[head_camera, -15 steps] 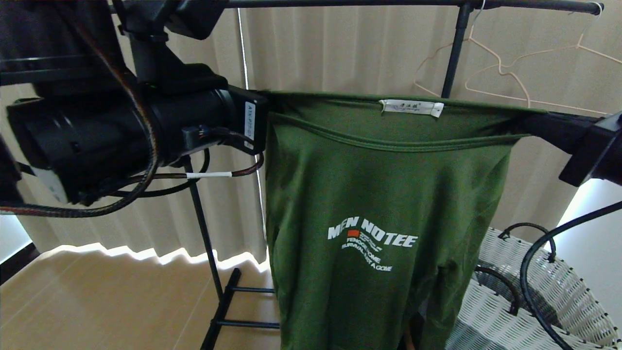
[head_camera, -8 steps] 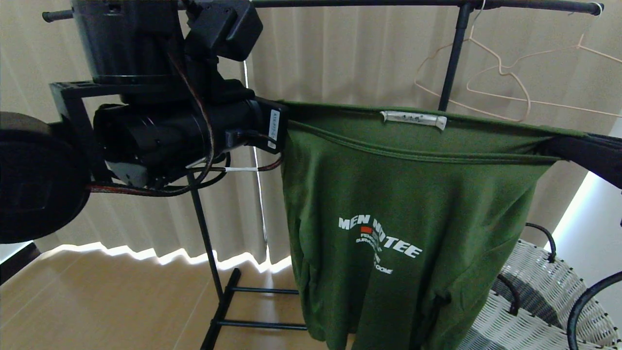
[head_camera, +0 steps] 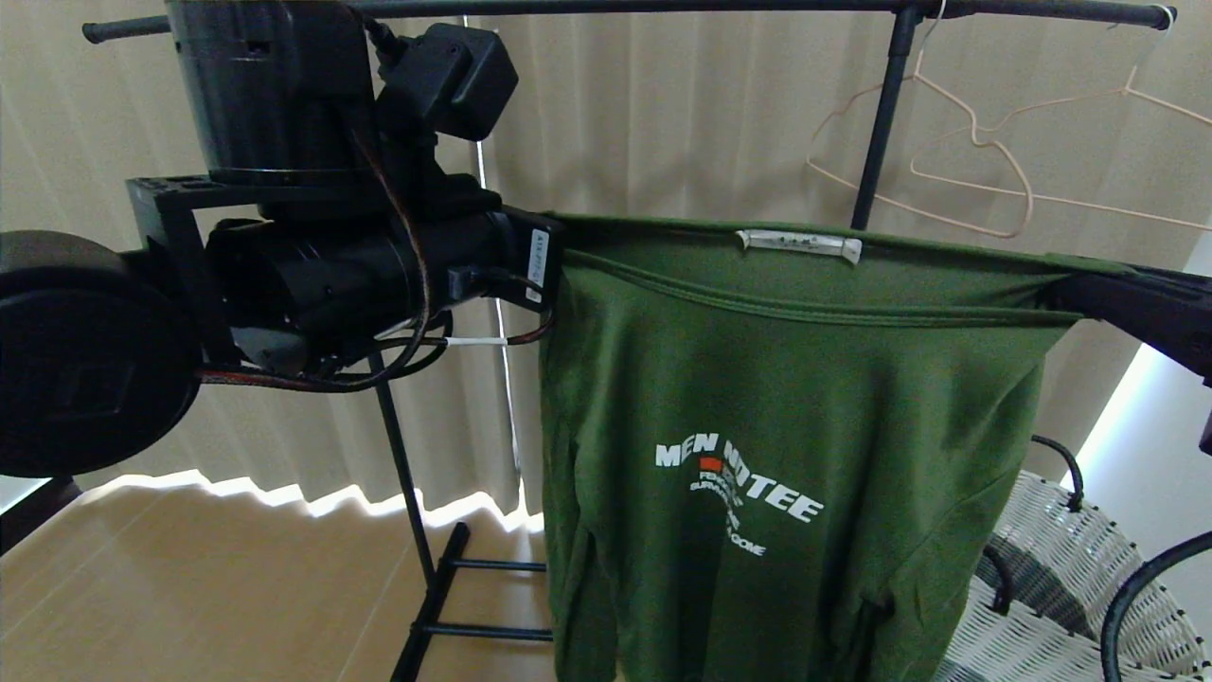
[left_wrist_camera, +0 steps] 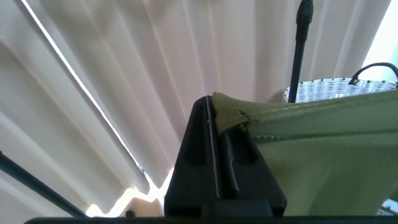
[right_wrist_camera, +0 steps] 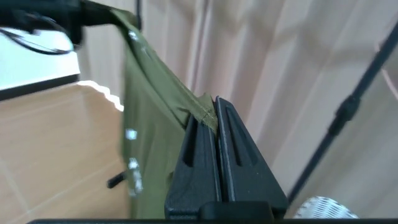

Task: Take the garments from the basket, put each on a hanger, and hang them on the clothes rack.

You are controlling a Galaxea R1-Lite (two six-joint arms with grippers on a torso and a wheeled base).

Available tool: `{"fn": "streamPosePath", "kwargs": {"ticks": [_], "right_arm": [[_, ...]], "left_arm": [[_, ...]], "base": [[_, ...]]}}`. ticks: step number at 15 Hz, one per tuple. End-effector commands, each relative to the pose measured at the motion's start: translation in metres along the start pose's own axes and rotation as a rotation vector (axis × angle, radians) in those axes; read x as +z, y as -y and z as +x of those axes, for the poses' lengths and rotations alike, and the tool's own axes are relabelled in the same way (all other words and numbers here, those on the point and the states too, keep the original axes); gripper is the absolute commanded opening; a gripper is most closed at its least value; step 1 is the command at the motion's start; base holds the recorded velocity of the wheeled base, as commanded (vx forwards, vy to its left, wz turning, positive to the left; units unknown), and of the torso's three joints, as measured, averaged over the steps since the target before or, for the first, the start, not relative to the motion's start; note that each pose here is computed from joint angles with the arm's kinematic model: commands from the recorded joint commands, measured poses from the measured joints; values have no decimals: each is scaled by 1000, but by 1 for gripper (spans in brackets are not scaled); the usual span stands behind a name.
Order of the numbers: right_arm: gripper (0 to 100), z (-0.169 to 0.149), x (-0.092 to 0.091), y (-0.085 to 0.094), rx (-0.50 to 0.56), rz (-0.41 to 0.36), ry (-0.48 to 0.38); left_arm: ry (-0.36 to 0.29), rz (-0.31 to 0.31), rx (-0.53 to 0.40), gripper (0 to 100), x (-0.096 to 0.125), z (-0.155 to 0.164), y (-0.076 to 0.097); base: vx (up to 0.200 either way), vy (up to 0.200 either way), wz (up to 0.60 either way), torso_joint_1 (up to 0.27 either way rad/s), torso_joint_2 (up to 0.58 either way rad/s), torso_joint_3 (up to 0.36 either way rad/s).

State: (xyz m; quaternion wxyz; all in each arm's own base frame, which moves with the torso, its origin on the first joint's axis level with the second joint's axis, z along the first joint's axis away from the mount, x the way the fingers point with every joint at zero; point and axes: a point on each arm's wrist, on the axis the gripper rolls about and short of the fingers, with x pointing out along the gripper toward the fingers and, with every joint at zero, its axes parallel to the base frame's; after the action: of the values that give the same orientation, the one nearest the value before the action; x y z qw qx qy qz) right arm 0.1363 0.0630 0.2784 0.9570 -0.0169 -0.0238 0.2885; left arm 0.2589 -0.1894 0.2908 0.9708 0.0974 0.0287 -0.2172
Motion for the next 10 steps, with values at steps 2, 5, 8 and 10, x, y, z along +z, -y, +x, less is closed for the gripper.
{"fn": "streamPosePath", "kwargs": {"ticks": [2, 5, 8, 10], "right_arm": [[0, 26, -4, 22, -93, -4, -28], [0, 58, 1, 37, -121, -15, 17], [0, 95, 2, 49, -118, -13, 32], [0, 112, 4, 54, -118, -17, 62]], "left_arm": [[14, -3, 2, 0, 3, -17, -6], [27, -3, -10, 0, 5, -40, -11], [6, 6, -91, 0, 6, -72, -15], [17, 7, -167, 0, 10, -95, -18]], "base": [[0, 0, 0, 0, 0, 0], [0, 0, 0, 0, 0, 0], [0, 0, 0, 0, 0, 0], [0, 0, 0, 0, 0, 0]]}}
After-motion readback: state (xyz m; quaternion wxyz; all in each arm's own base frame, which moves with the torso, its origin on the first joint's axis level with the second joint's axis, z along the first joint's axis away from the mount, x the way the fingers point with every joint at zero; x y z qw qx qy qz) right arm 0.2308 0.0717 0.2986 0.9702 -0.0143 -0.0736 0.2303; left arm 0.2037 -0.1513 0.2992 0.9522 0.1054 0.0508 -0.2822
